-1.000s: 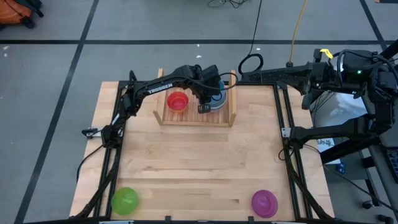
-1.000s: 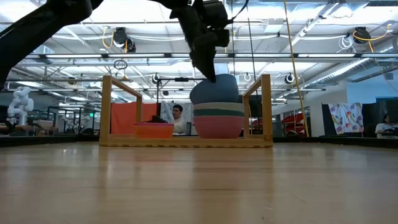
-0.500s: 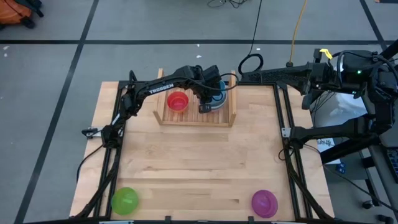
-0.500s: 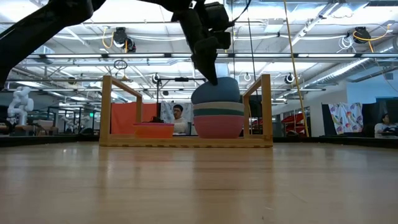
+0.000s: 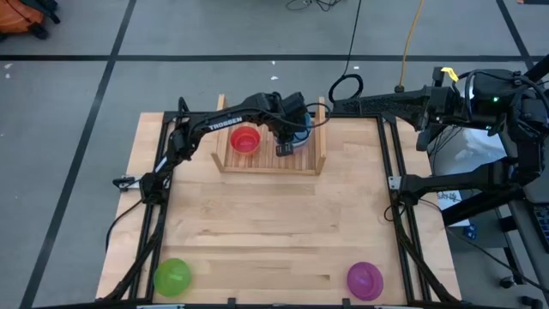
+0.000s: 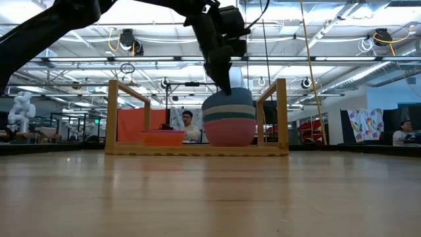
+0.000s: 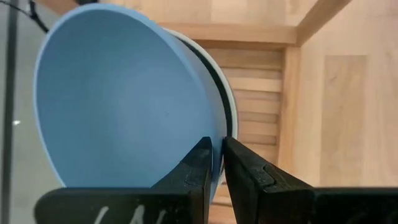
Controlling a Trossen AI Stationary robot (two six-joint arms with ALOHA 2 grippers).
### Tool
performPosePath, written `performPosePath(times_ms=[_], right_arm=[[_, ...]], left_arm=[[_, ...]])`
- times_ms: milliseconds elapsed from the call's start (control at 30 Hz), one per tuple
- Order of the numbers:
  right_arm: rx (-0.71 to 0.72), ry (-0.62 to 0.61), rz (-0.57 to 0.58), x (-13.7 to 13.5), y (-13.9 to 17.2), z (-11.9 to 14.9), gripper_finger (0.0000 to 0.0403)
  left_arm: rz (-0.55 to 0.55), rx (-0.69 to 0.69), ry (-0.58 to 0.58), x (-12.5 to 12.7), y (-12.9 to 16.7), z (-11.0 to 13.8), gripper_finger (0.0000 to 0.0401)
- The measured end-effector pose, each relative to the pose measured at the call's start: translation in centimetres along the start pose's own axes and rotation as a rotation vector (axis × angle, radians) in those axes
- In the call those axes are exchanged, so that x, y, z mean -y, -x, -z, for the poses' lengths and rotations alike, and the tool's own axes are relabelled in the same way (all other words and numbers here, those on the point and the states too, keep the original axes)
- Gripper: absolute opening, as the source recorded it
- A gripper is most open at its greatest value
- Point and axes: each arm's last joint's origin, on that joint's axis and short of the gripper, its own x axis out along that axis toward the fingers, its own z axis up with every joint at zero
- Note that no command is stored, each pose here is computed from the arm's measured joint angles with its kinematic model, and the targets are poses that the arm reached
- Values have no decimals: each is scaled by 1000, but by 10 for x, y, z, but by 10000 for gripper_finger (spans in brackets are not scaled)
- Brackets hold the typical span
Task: Place and stack bowls onto a shelf
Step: Stack the blue bowl onto the white bowl
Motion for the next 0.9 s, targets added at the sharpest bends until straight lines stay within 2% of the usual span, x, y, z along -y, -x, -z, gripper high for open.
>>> performPosePath(times_ms=[167,400,633,900], right_arm=[[0,0,0,0,0,0,112],[0,0,0,0,0,0,112],[0,0,0,0,0,0,112],[0,0,0,0,0,0,112]], left_arm=[[-61,-32,-6,3,3,1,44],[-50,-33,-36,16,2,-3,44],[-38,-32,-163,21,2,-5,44],[-41,-28,-123,19,2,-5,44]])
